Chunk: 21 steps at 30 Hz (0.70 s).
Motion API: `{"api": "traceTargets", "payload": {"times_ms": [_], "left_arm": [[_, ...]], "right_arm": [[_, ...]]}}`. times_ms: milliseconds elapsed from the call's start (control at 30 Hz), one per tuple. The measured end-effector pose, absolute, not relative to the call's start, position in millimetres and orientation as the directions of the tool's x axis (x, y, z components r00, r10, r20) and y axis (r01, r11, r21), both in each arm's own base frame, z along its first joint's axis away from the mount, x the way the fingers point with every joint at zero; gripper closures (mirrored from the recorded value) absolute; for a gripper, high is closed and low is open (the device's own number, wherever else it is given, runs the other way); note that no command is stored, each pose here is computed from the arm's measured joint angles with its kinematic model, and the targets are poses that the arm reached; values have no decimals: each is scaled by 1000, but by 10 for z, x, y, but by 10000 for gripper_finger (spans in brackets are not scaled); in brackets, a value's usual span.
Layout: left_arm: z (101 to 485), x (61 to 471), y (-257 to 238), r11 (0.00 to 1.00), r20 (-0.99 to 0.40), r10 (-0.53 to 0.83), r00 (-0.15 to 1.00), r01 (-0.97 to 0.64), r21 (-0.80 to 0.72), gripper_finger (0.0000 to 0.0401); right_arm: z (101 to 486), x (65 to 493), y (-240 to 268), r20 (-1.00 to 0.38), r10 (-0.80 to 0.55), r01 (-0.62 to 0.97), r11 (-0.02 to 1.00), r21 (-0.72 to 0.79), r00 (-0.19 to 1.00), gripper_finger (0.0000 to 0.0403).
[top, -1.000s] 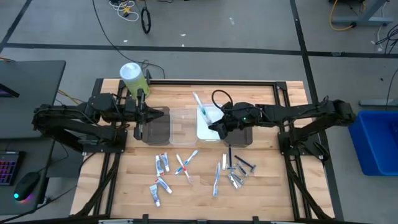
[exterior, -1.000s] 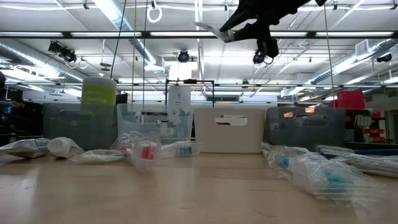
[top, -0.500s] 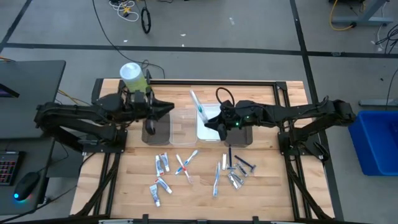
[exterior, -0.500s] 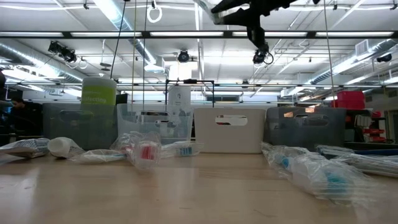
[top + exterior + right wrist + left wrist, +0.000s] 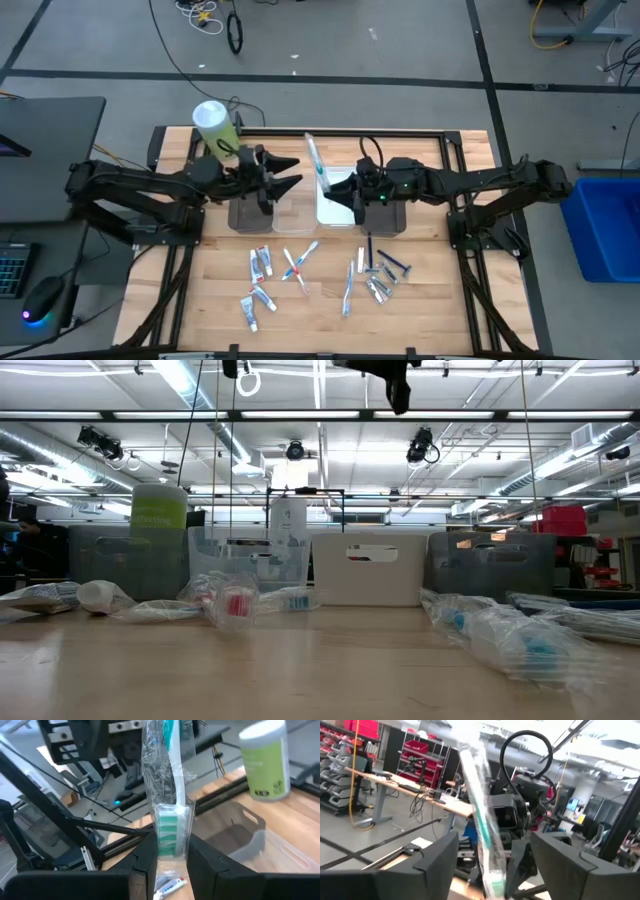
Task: Pick & Place Travel size toiletries
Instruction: Put the green toothbrush into the transparent bin
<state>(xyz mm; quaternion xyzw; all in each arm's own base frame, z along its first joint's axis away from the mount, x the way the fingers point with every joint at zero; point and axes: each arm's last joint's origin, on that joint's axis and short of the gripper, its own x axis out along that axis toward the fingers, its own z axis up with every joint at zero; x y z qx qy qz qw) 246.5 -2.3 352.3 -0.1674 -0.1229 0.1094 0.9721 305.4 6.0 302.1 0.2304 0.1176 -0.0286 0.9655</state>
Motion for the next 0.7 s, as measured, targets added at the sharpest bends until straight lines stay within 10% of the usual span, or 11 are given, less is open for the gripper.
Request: {"api": "traceTargets", "payload": {"times_ms": [700], "left_arm": [[3287, 2890, -66, 912, 294, 180, 939, -47, -408, 151]], "right_arm": [[2970, 3036, 159, -294, 28, 98, 910, 404, 956, 313]]}}
